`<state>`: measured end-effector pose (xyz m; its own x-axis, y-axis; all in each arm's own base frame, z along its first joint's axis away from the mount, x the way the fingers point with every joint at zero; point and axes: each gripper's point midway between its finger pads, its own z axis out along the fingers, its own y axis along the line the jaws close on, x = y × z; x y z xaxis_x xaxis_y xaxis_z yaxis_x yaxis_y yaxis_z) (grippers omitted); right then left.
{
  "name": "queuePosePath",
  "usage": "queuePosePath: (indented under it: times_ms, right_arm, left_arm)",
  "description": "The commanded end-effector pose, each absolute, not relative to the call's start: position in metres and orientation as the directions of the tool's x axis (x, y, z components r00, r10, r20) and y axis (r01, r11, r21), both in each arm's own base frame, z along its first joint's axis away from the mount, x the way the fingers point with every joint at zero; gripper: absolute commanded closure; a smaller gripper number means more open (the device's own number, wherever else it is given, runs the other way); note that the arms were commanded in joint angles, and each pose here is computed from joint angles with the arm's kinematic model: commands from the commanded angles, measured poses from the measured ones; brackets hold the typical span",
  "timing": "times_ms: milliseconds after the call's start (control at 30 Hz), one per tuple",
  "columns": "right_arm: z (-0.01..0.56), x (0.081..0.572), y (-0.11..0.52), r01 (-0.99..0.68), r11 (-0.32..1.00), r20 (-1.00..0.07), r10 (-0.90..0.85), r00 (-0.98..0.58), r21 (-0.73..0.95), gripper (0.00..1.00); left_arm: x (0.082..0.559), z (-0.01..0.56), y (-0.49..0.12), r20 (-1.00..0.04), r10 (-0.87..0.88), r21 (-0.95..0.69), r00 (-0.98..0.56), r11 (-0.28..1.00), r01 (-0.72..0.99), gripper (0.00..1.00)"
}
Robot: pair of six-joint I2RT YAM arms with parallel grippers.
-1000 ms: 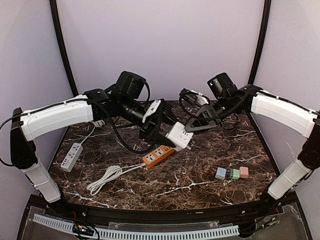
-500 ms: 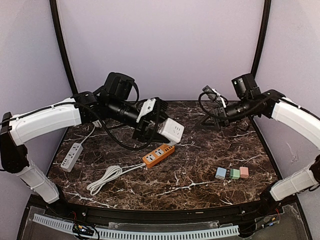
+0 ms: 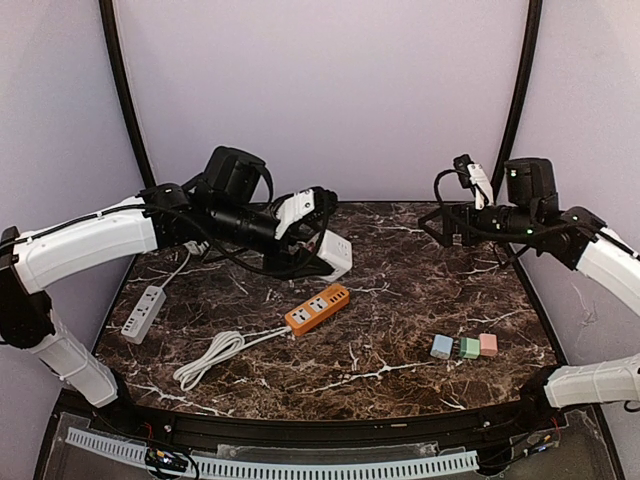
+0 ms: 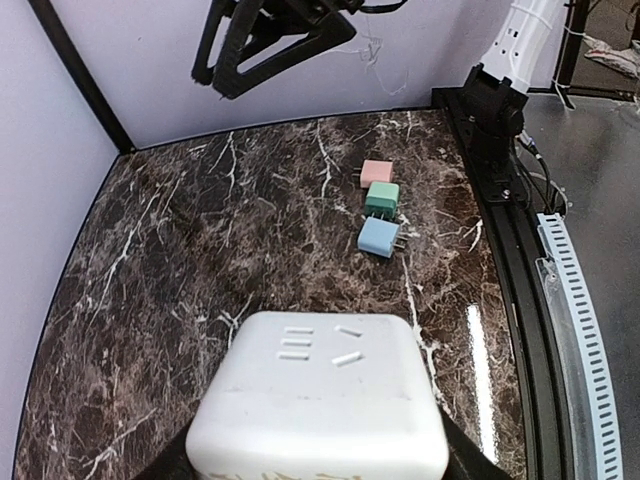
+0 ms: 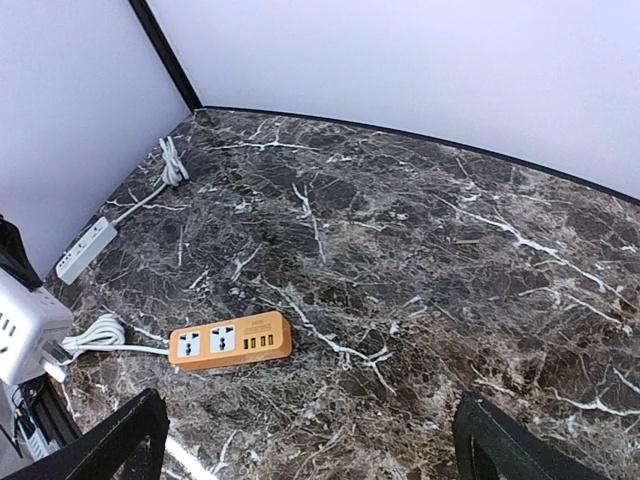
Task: Insert the plug
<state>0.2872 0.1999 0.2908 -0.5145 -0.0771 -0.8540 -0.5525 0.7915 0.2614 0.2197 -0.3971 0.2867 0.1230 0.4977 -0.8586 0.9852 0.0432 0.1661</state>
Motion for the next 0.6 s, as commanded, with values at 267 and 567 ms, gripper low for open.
queuePosePath:
  times_ms: [267, 567]
  right_arm:
    - [0.286, 0.269, 0.191, -0.565, 0.782, -0.871, -0.060, -0.488, 0.263, 0.01]
    - [0.264, 0.267, 0.177, -0.480, 0.837, -0.812, -0.078, -0.579, 0.262, 0.01]
  left_arm:
    - [0.238, 0.292, -0.352, -0.813, 0.567, 0.099, -0.133, 0.360, 0.928, 0.99]
    - [0.259, 0.285, -0.322, -0.740, 0.503, -0.014, -0.445, 0.651, 0.759, 0.99]
